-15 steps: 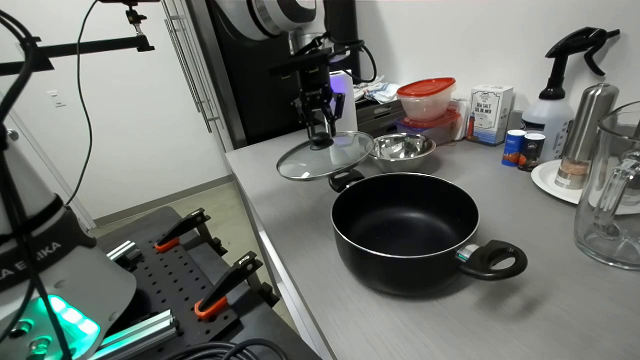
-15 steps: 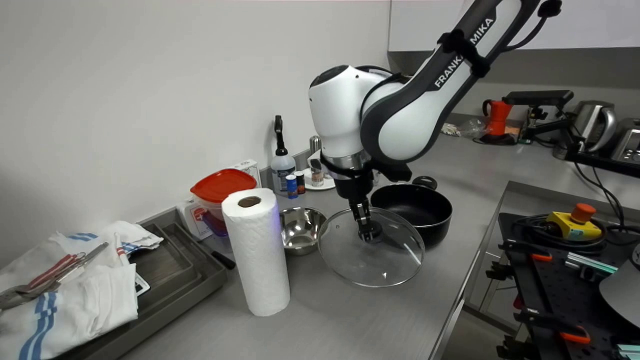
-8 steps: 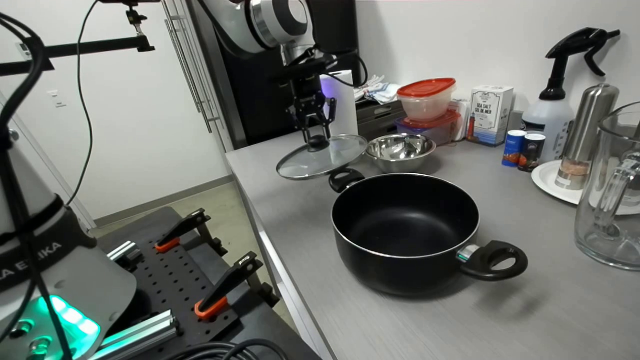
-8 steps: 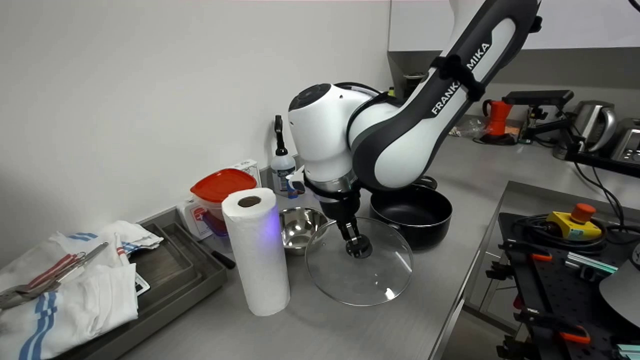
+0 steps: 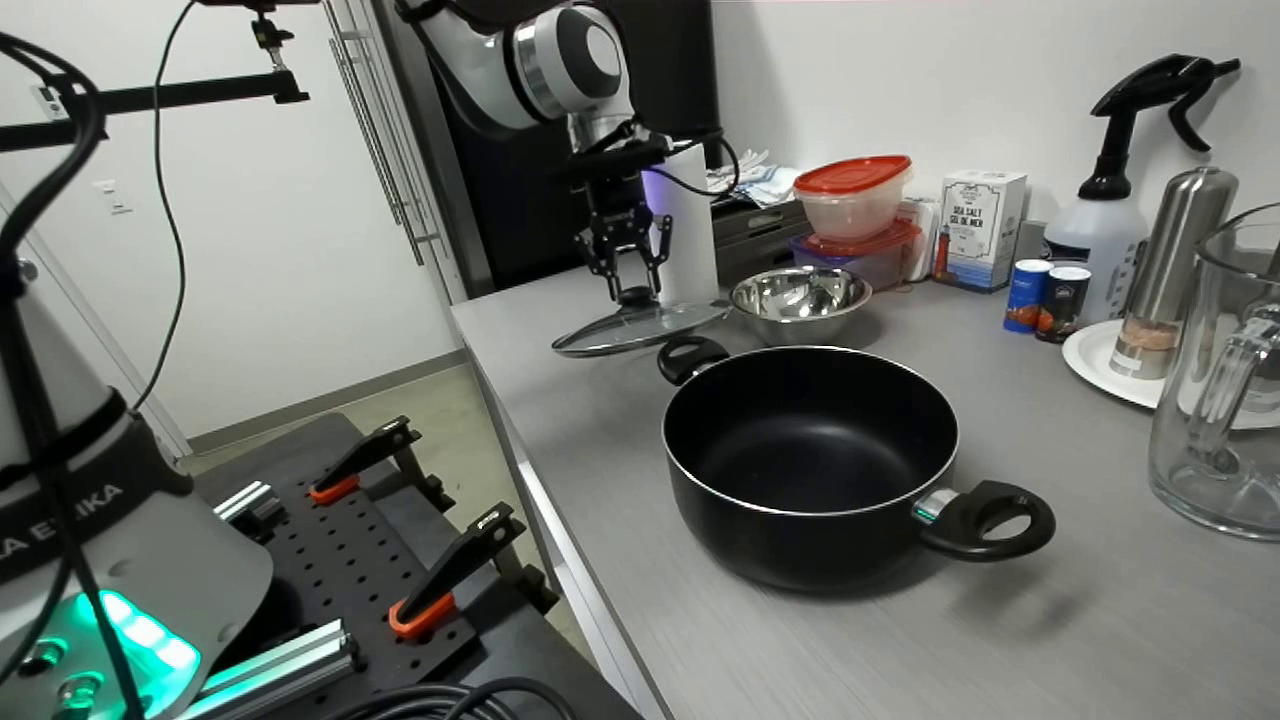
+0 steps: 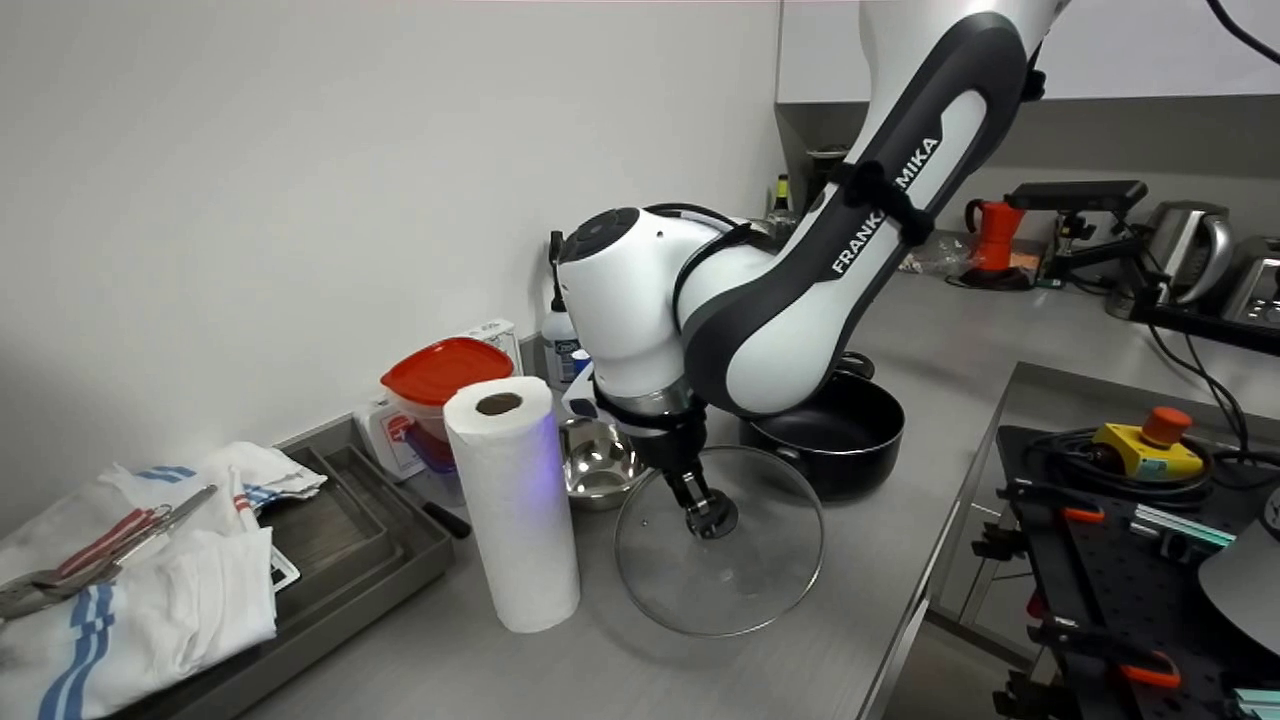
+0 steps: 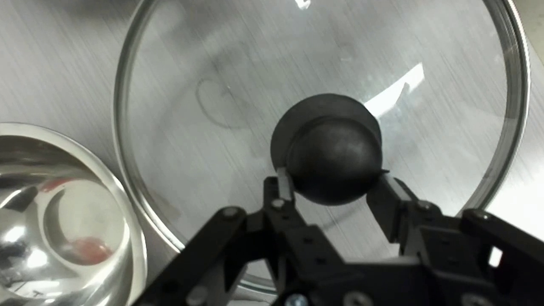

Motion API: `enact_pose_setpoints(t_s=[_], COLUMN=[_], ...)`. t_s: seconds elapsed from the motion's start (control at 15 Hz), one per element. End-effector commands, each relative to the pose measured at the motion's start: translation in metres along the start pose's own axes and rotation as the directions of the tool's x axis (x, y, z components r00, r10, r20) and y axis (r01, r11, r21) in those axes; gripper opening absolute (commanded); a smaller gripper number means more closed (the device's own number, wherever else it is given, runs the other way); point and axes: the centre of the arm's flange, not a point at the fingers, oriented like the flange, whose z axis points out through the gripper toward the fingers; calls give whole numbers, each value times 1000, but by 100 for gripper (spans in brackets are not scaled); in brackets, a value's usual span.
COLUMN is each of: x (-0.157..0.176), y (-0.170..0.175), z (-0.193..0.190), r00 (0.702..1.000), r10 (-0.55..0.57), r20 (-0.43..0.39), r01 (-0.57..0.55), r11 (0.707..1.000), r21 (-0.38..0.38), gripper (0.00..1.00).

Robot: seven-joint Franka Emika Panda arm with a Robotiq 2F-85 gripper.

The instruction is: Put the glass lid on the counter.

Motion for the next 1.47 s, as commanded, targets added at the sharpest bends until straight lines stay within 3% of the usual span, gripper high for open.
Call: enact_pose_setpoints(t_s=[0.0,0.4,1.13,1.2,1.27,1.33,1.4], x=[14,23,22,21,20,18,17], y=[0,-17,6,8,9,10,11], z=[-4,-3,11,10,9,7,6], r00=[998,993,990,990,990,990,989], r10=[-55,-117,-133,-136,-139,-141,-145], r20=[7,9,37,34,33,32,32], r01=[55,117,131,134,137,139,143], r11=[998,993,990,990,989,989,988], r21=[3,6,51,53,56,60,61], gripper=[23,23,23,59,63,79,86])
